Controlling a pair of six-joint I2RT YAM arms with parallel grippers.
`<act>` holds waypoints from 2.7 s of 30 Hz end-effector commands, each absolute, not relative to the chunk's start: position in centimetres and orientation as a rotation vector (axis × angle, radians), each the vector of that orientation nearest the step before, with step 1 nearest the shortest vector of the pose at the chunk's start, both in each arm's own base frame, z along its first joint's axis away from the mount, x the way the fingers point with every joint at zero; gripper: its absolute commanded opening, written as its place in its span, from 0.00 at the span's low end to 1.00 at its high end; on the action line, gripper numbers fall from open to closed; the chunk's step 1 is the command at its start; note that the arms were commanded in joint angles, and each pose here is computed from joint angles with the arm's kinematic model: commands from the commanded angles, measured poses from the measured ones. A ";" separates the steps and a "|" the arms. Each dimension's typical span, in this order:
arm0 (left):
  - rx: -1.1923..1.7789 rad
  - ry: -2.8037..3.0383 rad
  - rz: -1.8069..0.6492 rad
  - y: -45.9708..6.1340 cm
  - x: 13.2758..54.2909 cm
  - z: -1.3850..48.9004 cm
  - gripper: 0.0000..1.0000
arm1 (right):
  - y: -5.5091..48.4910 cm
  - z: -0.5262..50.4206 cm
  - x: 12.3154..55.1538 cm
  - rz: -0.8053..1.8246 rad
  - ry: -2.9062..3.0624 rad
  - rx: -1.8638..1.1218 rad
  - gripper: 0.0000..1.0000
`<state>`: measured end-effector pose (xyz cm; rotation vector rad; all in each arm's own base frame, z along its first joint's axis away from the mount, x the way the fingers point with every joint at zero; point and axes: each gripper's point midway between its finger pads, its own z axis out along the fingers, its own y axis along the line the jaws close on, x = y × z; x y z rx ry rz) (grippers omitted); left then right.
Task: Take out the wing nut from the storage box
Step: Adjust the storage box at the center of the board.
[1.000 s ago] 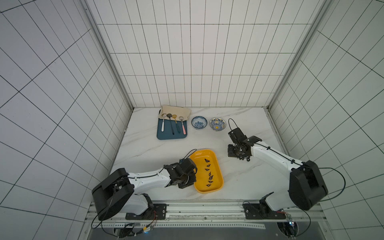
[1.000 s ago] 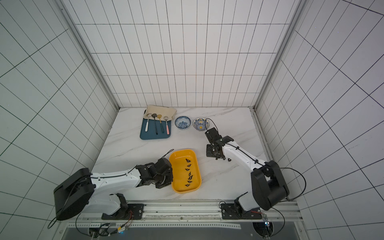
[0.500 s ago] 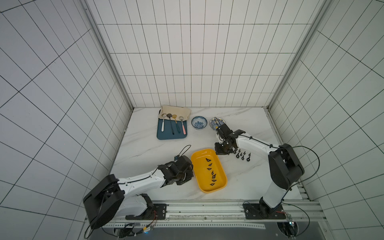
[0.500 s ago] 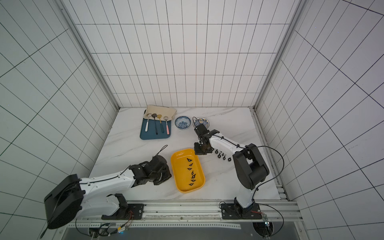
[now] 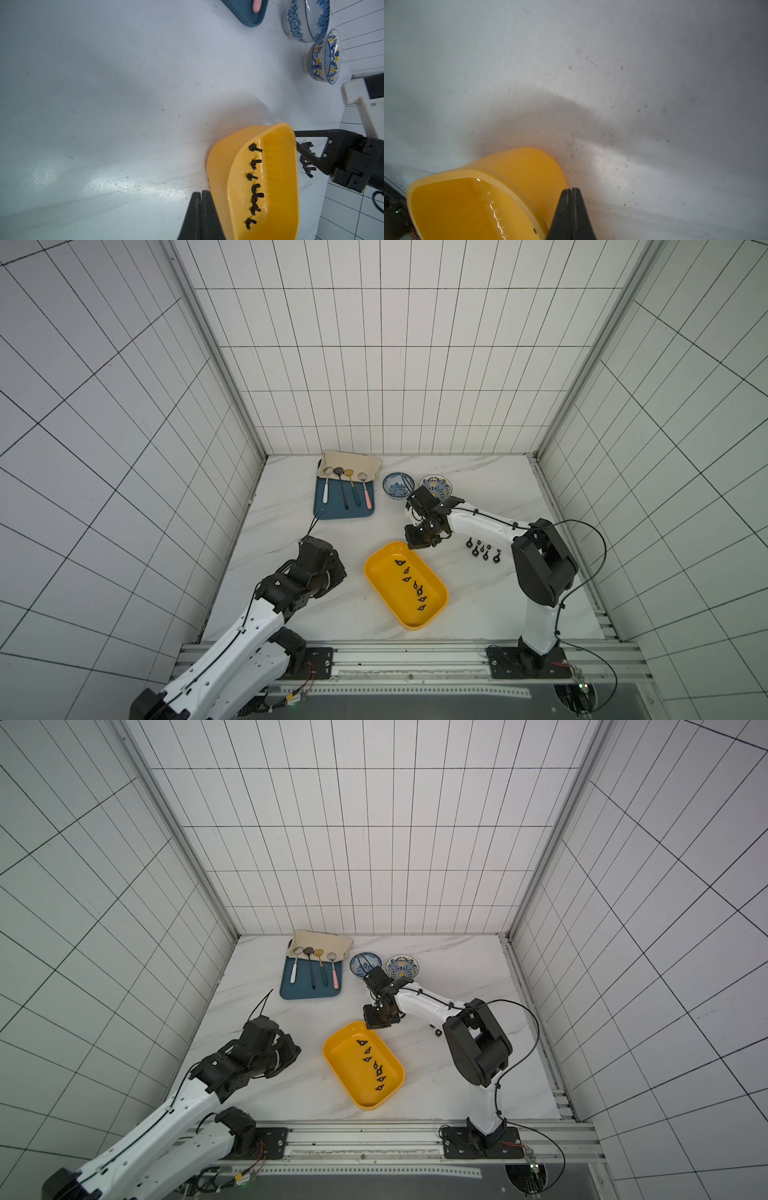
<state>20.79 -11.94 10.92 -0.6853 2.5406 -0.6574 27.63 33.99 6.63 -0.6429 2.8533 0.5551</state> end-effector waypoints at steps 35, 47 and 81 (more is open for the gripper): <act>-0.218 2.552 -1.211 -25.4 40.2 14.7 0.00 | 33.9 7.4 7.0 0.144 2.651 -1.111 0.00; -0.108 2.631 -1.162 -27.5 39.5 14.1 0.00 | 31.0 13.7 10.3 0.167 2.551 -0.984 0.00; 0.115 2.794 -1.288 -32.5 35.4 9.0 0.00 | 27.5 5.8 5.8 -0.018 2.652 -1.210 0.00</act>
